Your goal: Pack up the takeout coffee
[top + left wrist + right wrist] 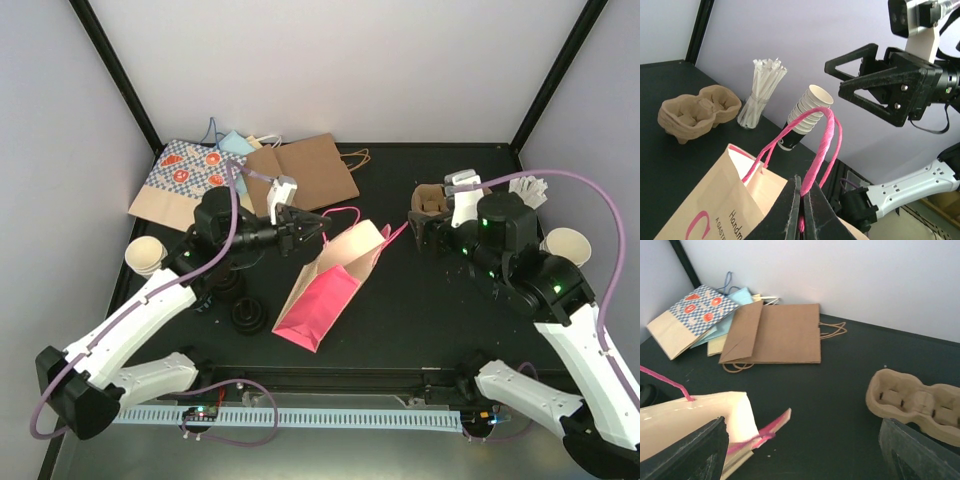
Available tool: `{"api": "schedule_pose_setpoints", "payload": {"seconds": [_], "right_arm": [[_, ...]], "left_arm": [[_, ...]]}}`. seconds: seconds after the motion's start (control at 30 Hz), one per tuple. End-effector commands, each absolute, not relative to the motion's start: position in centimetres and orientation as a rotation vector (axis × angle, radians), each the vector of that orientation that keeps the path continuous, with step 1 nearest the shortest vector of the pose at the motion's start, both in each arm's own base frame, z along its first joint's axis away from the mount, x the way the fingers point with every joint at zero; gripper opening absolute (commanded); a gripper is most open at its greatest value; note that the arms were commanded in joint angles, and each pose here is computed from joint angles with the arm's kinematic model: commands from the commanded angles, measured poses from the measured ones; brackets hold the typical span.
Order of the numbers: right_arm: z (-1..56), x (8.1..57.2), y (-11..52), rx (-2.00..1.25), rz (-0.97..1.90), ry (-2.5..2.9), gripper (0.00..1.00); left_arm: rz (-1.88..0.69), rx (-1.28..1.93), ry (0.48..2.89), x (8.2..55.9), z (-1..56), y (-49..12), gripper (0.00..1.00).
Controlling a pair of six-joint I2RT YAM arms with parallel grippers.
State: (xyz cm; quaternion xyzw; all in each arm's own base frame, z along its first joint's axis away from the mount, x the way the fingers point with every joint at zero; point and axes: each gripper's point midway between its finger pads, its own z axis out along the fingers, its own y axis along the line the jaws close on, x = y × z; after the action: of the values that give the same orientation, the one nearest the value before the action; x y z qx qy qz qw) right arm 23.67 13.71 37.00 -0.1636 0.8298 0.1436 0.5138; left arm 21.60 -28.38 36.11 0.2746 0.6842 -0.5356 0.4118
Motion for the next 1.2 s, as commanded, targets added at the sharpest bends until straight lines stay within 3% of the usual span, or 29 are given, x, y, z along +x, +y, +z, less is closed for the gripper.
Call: {"api": "schedule_pose_setpoints", "payload": {"seconds": [0.0,0.37,0.73,0.8,0.93,1.17], "right_arm": [[37.5,23.9,11.3,-0.275,0.245,1.992,0.85],[37.7,23.9,10.2,-0.192,0.226,1.971,0.85],[37.5,23.3,11.0,-0.232,0.288,1.95,0.85],[37.3,23.2,11.3,-0.244,0.303,1.953,0.85],[37.3,23.3,11.6,-0.253,0.321,1.953,0.85],[36.8,23.2,12.1,-0.267,0.343,1.968,0.85]], "left_arm": [[-1.4,0.723,1.583,21.5,40.7,-29.4,0.03],[-1.506,0.626,1.56,23.1,41.4,-30.5,0.03],[-1.278,0.54,1.756,24.2,33.8,-28.5,0.09],[-1.232,0.514,1.797,24.3,32.4,-27.7,0.21],[-1.123,0.449,1.84,24.2,31.5,-25.7,0.64],[-0.965,0.365,1.765,22.7,33.6,-21.4,0.9]]}}
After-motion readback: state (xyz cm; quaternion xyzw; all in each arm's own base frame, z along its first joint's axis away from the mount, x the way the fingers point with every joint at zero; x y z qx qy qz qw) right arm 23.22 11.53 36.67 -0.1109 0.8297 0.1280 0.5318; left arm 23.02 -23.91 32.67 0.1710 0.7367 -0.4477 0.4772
